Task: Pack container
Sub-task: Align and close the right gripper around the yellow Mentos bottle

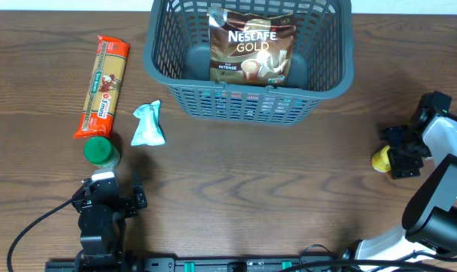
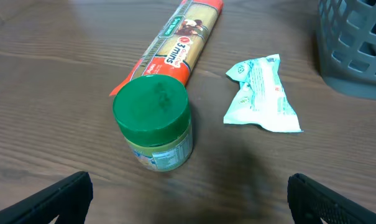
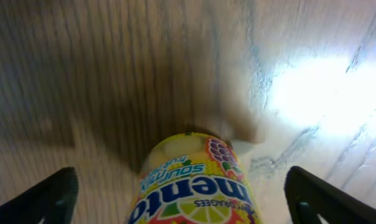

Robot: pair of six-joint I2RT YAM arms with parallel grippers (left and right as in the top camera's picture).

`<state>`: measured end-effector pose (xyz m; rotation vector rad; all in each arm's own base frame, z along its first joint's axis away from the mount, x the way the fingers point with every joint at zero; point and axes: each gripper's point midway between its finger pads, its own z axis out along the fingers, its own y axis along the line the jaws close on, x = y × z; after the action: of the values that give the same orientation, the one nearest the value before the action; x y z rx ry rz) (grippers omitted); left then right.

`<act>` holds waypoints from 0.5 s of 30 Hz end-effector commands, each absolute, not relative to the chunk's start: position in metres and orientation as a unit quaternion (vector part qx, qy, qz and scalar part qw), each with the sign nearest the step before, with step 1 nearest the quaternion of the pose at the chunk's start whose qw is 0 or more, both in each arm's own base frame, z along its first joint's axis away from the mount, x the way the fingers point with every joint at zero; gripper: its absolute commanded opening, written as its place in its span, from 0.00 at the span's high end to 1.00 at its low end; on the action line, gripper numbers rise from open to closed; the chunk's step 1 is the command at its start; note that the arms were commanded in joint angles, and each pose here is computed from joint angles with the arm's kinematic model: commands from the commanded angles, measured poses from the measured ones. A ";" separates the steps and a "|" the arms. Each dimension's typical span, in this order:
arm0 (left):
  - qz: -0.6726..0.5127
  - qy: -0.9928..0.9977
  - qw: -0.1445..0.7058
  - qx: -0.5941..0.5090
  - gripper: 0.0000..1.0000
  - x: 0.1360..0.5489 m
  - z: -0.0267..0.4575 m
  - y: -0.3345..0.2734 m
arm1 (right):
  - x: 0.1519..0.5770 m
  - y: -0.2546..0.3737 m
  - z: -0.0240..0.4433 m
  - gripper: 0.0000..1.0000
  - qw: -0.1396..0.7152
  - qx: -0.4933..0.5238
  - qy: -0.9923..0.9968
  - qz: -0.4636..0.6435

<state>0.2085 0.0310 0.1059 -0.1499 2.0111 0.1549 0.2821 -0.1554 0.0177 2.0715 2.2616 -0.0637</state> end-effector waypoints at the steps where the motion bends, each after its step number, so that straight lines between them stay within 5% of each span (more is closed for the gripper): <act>1: 0.072 0.845 0.526 -0.058 0.01 0.208 0.100 0.032 | 0.286 -0.151 0.025 0.17 0.048 0.668 0.742 -0.018; 15: 0.072 0.845 0.526 -0.058 0.01 0.208 0.100 0.032 | 0.288 -0.147 0.025 0.57 0.048 0.664 0.746 -0.018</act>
<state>0.2085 0.0310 0.1059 -0.1499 2.0111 0.1549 0.2846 -0.1498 0.0180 2.0482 2.2841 -0.0621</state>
